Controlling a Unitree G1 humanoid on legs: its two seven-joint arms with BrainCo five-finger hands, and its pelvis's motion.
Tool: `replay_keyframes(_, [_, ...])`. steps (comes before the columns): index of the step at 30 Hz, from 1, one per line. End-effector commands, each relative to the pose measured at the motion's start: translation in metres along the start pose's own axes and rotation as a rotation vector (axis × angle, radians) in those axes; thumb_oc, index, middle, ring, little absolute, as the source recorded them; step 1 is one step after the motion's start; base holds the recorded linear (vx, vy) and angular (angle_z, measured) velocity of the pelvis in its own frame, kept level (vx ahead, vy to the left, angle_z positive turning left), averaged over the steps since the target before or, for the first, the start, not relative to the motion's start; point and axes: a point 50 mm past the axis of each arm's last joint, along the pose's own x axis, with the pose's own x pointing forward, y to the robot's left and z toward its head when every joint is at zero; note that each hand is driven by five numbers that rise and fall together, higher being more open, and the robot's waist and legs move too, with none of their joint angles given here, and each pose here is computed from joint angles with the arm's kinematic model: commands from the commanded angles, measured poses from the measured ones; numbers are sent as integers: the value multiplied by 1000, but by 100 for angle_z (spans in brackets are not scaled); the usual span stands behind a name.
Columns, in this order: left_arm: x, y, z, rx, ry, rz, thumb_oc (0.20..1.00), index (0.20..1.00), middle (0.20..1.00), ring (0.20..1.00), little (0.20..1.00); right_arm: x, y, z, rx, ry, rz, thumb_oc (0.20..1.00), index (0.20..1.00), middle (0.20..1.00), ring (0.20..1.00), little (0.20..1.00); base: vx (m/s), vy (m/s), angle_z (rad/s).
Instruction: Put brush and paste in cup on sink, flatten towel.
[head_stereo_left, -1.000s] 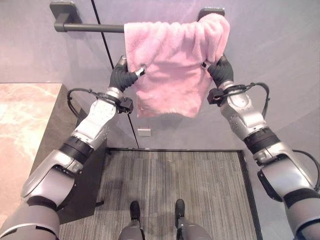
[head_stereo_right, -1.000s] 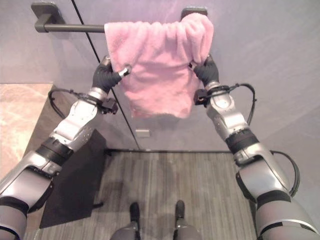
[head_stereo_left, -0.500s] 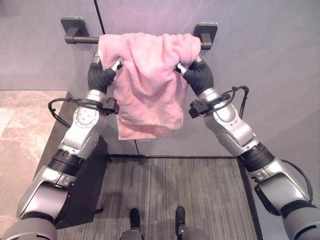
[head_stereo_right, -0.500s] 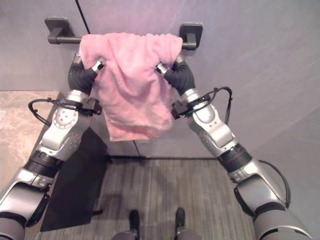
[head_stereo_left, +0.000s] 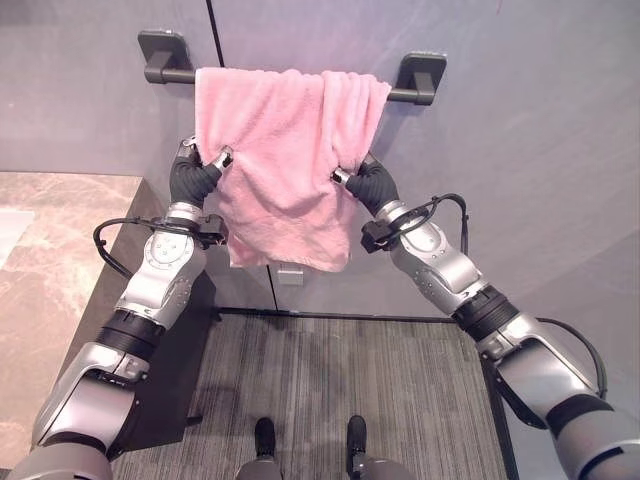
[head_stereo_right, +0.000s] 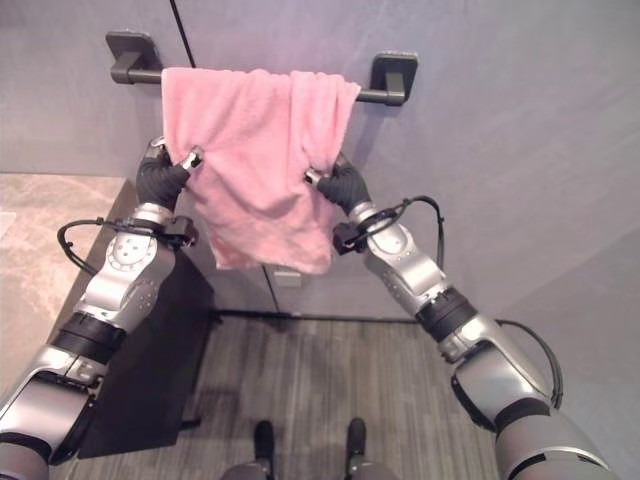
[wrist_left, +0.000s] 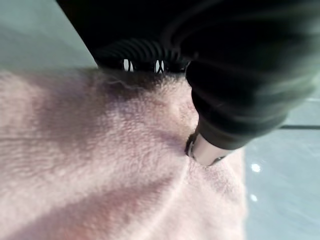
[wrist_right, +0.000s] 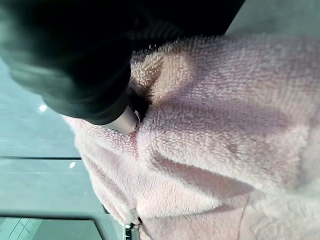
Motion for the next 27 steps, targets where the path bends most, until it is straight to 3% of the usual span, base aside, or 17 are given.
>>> replay_keyframes(1, [20, 2, 31, 73, -109, -6, 200, 200, 200, 200, 200, 18, 17, 35, -34, -123, 80, 200, 200, 200, 200, 200, 0, 0, 0])
replay_keyframes(5, [21, 4, 26, 66, -90, 27, 200, 200, 200, 200, 200, 21, 21, 27, -12, -103, 62, 200, 200, 200, 200, 200, 2, 3, -1])
replay_keyframes(12, [20, 5, 46, -12, -189, 57, 200, 200, 200, 200, 200, 23, 37, 68, -60, -278, 105, 200, 200, 200, 200, 200, 31, 9, -1])
replay_keyframes(18, [1, 26, 47, -35, -228, 120, 200, 200, 200, 200, 200, 5, 55, 89, -64, -410, 213, 200, 200, 200, 200, 200, 57, 16, -7])
replay_keyframes(23, [-9, 41, 34, -13, -181, 156, 200, 200, 200, 200, 200, 3, 49, 81, -109, -381, 203, 200, 200, 200, 200, 200, 15, 11, -6])
replay_keyframes(27, [-9, 35, 10, 22, -72, 129, 200, 200, 200, 200, 200, 7, 39, 56, -95, -273, 133, 200, 200, 200, 200, 200, -2, 6, -2])
